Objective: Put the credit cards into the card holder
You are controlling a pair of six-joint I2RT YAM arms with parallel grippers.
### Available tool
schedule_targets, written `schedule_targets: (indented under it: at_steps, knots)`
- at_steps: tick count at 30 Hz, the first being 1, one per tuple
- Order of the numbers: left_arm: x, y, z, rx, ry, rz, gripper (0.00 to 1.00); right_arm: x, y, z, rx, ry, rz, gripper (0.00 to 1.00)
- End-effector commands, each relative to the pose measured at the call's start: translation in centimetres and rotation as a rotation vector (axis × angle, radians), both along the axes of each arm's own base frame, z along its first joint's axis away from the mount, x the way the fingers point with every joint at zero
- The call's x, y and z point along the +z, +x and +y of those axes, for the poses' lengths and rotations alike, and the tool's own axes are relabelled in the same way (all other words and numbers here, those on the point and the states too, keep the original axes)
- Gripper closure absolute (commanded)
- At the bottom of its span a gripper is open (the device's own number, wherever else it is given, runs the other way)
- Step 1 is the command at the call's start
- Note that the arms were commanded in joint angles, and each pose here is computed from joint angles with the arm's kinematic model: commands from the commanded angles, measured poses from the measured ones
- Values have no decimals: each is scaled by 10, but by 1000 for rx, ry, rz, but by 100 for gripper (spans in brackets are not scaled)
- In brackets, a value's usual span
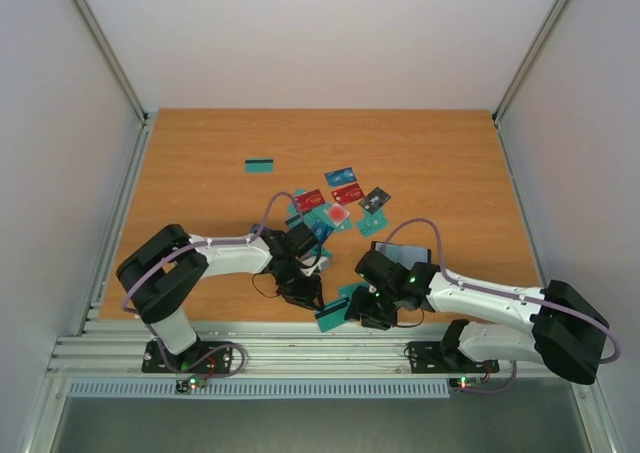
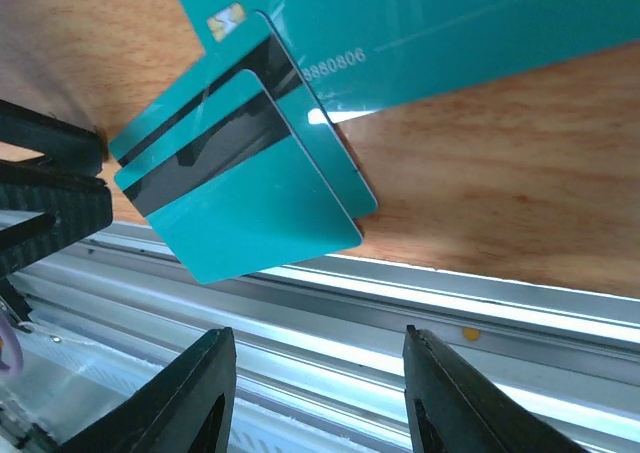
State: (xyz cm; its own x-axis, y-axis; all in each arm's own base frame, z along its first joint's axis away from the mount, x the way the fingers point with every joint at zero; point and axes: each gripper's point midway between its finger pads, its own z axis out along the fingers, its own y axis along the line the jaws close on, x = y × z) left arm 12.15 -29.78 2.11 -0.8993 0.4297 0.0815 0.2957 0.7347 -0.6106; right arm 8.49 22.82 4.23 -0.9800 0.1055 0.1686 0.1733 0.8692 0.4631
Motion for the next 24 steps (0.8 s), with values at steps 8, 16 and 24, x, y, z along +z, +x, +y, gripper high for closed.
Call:
schedule_targets:
  at_steps: [8,16,24]
  knots:
    - [-3,-12,-11,-39,-41,36,73,-17,0,35,-139,141,1,50]
    - [-2,-23,-22,-44,-73,90,73,-28,-2,43,-163,177,-6,49]
    - [-3,-28,-29,-36,-118,141,73,-34,0,35,-225,204,-19,51]
